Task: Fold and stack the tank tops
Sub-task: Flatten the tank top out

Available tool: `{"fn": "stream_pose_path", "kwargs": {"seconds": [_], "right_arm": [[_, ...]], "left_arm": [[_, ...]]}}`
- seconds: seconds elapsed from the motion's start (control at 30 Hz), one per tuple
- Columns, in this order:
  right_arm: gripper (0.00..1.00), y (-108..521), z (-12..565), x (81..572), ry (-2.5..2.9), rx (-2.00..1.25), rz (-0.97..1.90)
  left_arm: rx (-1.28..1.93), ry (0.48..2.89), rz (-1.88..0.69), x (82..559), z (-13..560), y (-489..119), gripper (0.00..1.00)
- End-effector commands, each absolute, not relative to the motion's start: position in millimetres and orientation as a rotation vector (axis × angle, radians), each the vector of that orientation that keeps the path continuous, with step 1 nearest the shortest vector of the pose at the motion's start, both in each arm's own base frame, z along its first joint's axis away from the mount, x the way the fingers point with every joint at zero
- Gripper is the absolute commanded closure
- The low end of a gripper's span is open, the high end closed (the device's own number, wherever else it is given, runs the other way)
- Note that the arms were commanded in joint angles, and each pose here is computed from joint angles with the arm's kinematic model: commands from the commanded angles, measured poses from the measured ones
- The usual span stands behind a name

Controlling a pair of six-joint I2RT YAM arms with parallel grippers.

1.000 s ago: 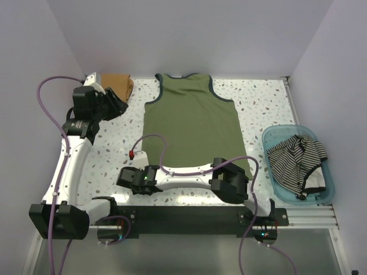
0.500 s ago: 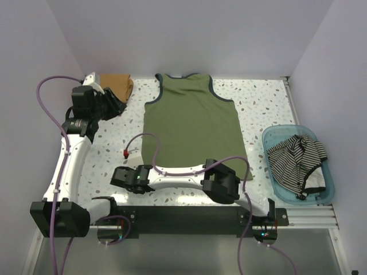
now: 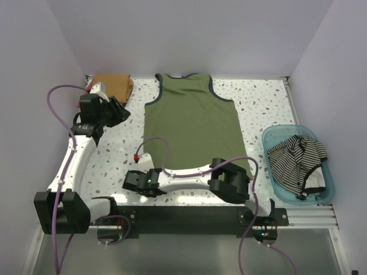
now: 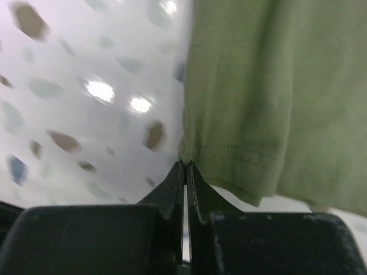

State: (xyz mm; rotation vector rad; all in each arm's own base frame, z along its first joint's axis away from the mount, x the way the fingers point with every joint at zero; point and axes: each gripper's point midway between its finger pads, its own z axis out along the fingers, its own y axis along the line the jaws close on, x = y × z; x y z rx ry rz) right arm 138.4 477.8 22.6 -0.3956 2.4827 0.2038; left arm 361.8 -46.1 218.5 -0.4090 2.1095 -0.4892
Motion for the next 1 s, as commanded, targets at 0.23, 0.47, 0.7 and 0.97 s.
{"fn": "stream_pose_path", "kwargs": {"seconds": [0.23, 0.47, 0.7, 0.97], "right_arm": [[1.00, 428.7, 66.2, 92.6, 2.555, -0.450, 0.528], [1.00, 404.8, 71.9, 66.6, 2.560, -0.494, 0.527], [1.00, 393.2, 82.4, 51.7, 2.551, -0.487, 0.561], [1.00, 393.1, 86.7, 42.1, 2.550, -0.508, 0.574]], "left_arm": [[-0.530, 2.064, -0.677, 394.1, 147.4, -65.0, 0.48], [-0.519, 2.155, -0.672, 425.1, 100.2, -100.3, 0.48], [-0.577, 2.206, -0.595, 444.3, 59.8, -105.0, 0.49], [-0.578, 2.233, -0.558, 452.6, 35.8, -103.5, 0.52]]}}
